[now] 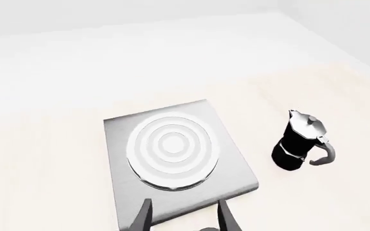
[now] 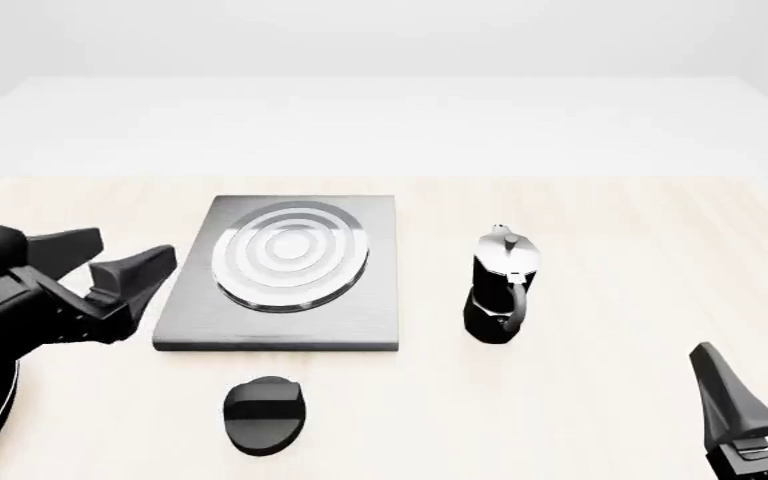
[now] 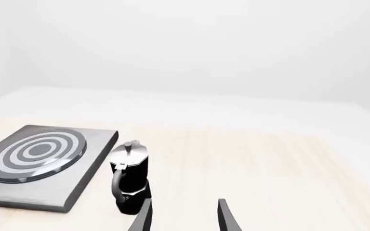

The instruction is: Turn on the stove and put the moka pot on it.

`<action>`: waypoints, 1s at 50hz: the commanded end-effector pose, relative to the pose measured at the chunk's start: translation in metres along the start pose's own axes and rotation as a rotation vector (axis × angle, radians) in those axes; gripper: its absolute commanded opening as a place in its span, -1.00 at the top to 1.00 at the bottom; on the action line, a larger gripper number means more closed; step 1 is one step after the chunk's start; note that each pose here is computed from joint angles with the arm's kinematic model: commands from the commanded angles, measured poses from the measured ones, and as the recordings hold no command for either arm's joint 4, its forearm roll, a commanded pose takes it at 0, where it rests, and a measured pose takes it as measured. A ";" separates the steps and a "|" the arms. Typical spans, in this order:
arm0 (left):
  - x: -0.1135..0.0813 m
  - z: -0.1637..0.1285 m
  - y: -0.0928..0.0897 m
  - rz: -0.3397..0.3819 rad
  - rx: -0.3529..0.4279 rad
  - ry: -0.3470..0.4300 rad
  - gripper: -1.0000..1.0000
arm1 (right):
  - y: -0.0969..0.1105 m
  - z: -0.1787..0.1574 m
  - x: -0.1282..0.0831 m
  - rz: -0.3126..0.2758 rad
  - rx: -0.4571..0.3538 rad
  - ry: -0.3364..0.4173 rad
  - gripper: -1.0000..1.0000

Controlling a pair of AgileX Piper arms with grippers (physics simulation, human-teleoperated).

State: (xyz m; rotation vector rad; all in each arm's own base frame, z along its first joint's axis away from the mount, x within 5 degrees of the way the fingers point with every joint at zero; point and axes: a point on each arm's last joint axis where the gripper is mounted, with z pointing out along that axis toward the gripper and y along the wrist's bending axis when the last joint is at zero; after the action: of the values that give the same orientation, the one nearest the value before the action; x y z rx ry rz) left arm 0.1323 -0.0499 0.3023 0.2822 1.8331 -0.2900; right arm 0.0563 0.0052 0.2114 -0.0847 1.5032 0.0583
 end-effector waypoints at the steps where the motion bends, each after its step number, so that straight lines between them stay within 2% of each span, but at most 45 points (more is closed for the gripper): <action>1: 0.006 -0.043 0.007 0.062 -0.061 -0.175 -1.00 | 0.000 0.000 -0.001 -0.010 -0.002 -0.012 -1.00; 6: 0.019 -0.063 0.009 0.125 -0.105 -0.260 -1.00 | 0.000 0.000 -0.002 -0.016 -0.004 -0.020 -1.00; 7: 0.022 -0.061 0.009 0.111 -0.101 -0.250 -1.00 | 0.000 0.000 -0.002 -0.016 -0.005 -0.022 -1.00; 11: 0.033 -0.070 0.010 0.140 -0.126 -0.289 -1.00 | 0.000 0.000 -0.004 -0.020 -0.007 -0.028 -1.00; 12: 0.037 -0.075 0.010 0.166 -0.139 -0.313 -1.00 | 0.000 0.000 -0.004 -0.020 -0.008 -0.030 -1.00; 14: 0.041 -0.076 0.010 0.145 -0.138 -0.314 -1.00 | 0.000 0.000 -0.005 -0.021 -0.009 -0.033 -1.00; 18: 0.052 -0.087 0.009 0.183 -0.168 -0.362 -1.00 | 0.001 -0.001 -0.007 -0.024 -0.012 -0.038 -1.00; 21: 0.059 -0.088 0.010 0.176 -0.168 -0.363 -1.00 | 0.001 -0.001 -0.008 -0.025 -0.014 -0.040 -1.00; 23: 0.061 -0.087 0.010 0.202 -0.192 -0.382 -1.00 | 0.001 -0.001 -0.010 -0.026 -0.018 -0.044 -1.00; 27: 0.066 -0.084 0.012 0.192 -0.205 -0.384 -1.00 | 0.001 -0.001 -0.014 -0.029 -0.024 -0.051 -1.00; 29: 0.071 -0.081 0.013 0.156 -0.209 -0.364 -1.00 | 0.001 -0.001 -0.015 -0.029 -0.027 -0.054 -1.00; 31: 0.074 -0.078 0.014 0.192 -0.233 -0.372 -1.00 | 0.001 -0.002 -0.017 -0.029 -0.028 -0.058 -1.00; 33: 0.079 -0.076 0.015 0.165 -0.227 -0.355 -1.00 | 0.001 -0.002 -0.018 -0.029 -0.030 -0.062 -1.00; 43: 0.105 -0.061 0.019 0.200 -0.261 -0.336 -1.00 | 0.002 -0.004 -0.031 -0.042 -0.058 -0.082 -1.00; 50: 0.111 -0.059 0.021 0.191 -0.275 -0.309 -1.00 | 0.004 -0.007 -0.046 -0.058 -0.107 -0.077 -1.00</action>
State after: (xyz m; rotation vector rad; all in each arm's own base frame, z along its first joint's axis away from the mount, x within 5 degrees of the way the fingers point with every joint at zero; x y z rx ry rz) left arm 0.0537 -0.0070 0.2271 0.2153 1.4844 0.0237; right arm 0.0500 0.0079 0.2415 -0.1603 1.4268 0.0734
